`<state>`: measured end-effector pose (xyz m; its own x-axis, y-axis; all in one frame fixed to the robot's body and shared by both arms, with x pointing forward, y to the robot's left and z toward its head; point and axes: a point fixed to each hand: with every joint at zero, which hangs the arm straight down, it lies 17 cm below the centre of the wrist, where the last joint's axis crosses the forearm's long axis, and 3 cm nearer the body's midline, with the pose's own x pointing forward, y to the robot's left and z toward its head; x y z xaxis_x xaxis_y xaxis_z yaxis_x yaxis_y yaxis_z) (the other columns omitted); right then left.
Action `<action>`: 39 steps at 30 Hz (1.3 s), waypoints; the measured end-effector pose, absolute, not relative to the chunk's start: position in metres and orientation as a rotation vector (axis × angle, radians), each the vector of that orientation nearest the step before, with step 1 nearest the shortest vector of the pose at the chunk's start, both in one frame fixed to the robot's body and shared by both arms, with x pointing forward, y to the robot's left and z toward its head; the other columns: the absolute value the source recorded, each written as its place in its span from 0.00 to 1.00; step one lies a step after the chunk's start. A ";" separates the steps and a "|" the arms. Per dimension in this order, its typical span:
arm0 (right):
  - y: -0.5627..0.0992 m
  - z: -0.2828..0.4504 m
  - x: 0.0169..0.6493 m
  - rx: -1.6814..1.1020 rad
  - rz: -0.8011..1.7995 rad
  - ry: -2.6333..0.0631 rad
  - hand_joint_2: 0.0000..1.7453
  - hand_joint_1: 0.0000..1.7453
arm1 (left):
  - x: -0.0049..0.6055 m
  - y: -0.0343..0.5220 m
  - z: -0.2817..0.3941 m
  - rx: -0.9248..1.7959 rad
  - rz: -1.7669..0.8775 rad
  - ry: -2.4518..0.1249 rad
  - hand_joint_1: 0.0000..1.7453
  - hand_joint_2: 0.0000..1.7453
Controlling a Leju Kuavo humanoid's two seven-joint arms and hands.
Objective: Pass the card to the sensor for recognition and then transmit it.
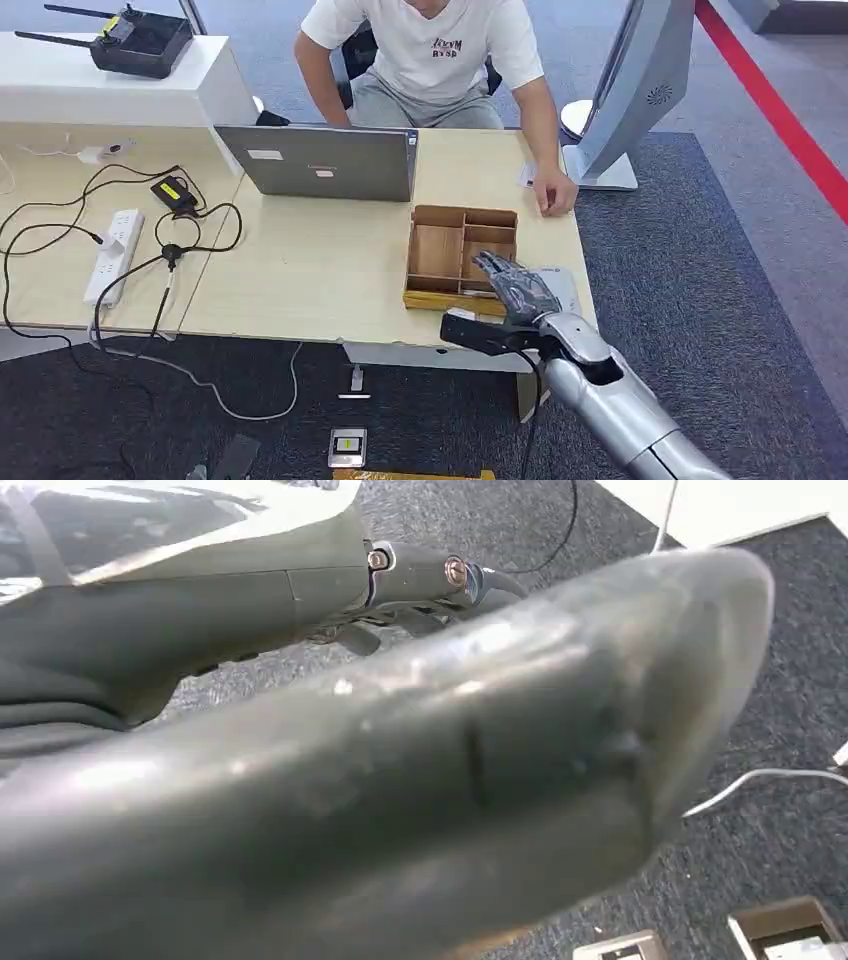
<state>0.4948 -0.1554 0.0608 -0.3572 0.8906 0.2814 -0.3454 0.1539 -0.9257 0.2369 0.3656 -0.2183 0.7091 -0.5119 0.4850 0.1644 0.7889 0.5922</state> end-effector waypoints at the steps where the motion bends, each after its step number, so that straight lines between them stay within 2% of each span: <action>1: -0.155 0.060 0.494 -0.582 1.453 -1.351 1.00 0.00 | 0.237 0.366 -0.218 0.547 -0.397 -0.687 0.00 0.00; 32: -0.181 0.057 0.504 -0.646 1.399 -1.329 1.00 0.00 | 0.230 0.366 -0.221 0.546 -0.398 -0.678 0.00 0.00; 33: -0.182 0.057 0.505 -0.647 1.396 -1.328 1.00 0.03 | 0.230 0.366 -0.221 0.546 -0.398 -0.678 0.00 0.00; 34: -0.183 0.057 0.505 -0.648 1.393 -1.327 1.00 0.23 | 0.230 0.366 -0.221 0.546 -0.398 -0.678 0.00 0.00; 35: -0.184 0.056 0.505 -0.647 1.390 -1.326 1.00 0.89 | 0.230 0.366 -0.221 0.546 -0.399 -0.679 0.00 0.00; 38: -0.186 0.055 0.505 -0.647 1.387 -1.319 1.00 0.96 | 0.231 0.366 -0.221 0.546 -0.399 -0.679 0.00 0.00; 39: -0.186 0.054 0.505 -0.646 1.387 -1.318 1.00 0.94 | 0.231 0.366 -0.220 0.547 -0.398 -0.679 0.00 0.00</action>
